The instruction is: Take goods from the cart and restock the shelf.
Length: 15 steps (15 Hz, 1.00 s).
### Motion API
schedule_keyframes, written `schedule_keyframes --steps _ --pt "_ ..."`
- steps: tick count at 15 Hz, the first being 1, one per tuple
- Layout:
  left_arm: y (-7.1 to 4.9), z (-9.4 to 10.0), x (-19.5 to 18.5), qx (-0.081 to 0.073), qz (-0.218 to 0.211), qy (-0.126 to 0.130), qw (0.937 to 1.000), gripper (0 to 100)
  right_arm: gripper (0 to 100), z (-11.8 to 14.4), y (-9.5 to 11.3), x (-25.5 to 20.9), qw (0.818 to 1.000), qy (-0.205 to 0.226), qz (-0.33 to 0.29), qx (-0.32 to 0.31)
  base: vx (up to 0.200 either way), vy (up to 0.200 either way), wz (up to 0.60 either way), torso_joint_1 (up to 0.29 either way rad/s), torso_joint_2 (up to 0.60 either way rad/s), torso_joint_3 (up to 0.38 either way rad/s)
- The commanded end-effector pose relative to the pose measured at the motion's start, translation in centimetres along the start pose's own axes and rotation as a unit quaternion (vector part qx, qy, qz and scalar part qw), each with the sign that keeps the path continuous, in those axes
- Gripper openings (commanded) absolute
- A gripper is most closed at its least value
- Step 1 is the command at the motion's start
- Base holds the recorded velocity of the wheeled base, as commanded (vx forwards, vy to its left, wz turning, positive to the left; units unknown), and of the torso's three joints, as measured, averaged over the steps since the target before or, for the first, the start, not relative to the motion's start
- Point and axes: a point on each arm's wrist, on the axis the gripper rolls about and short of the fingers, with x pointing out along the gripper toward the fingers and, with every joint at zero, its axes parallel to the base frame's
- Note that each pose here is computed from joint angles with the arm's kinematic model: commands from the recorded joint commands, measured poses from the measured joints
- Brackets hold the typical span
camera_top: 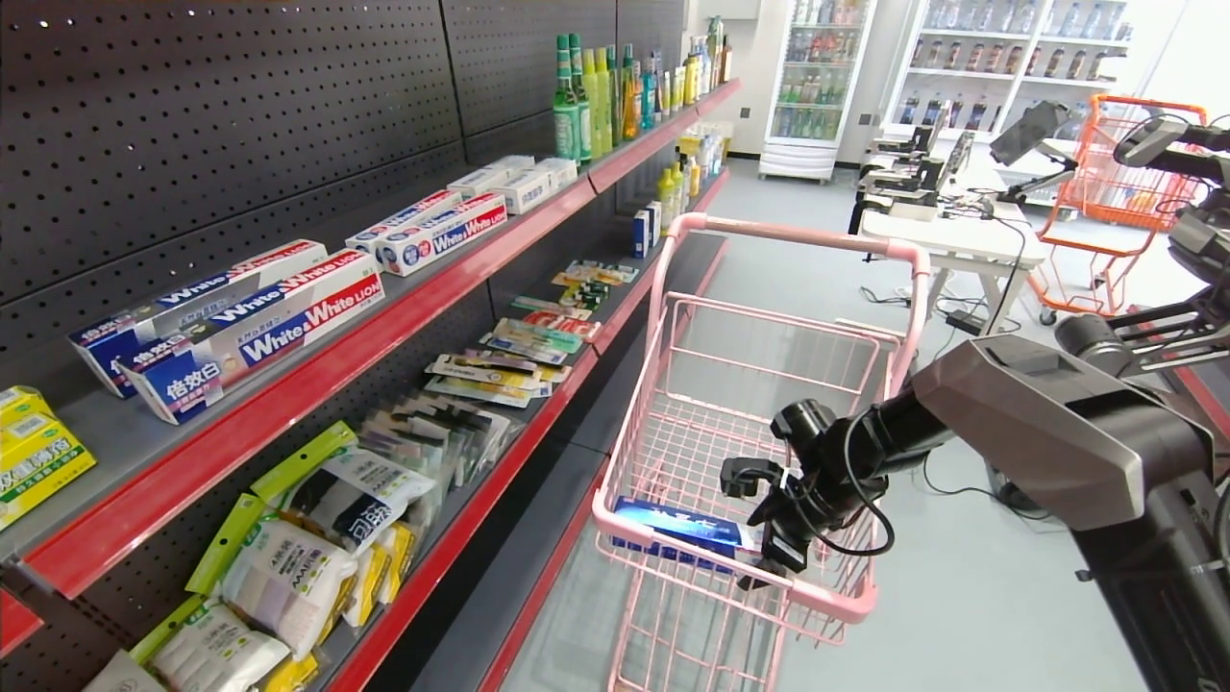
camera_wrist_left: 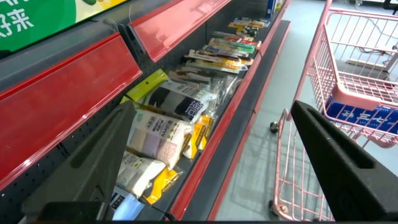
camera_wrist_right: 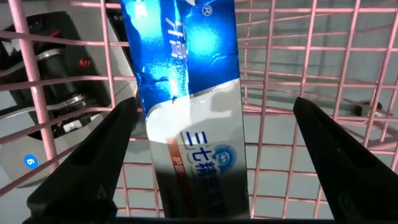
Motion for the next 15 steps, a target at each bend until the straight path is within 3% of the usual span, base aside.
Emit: schedule_keyframes --steps 1,8,15 --pt "0.0 0.0 0.0 0.0 0.0 0.0 1.0 100 100 0.0 -0.1 0.3 1.0 0.0 0.0 0.002 0.0 0.0 0.0 0.0 0.0 0.0" --pt "0.0 0.0 0.0 -0.001 0.0 0.0 1.0 100 100 1.0 -0.5 0.6 1.0 -0.006 -0.013 -0.003 0.0 0.0 0.0 0.0 0.0 0.0" --pt "0.0 0.1 0.0 0.0 0.0 -0.001 1.0 100 100 1.6 -0.2 1.0 0.999 0.018 -0.036 -0.017 0.0 0.0 0.0 0.0 0.0 0.0"
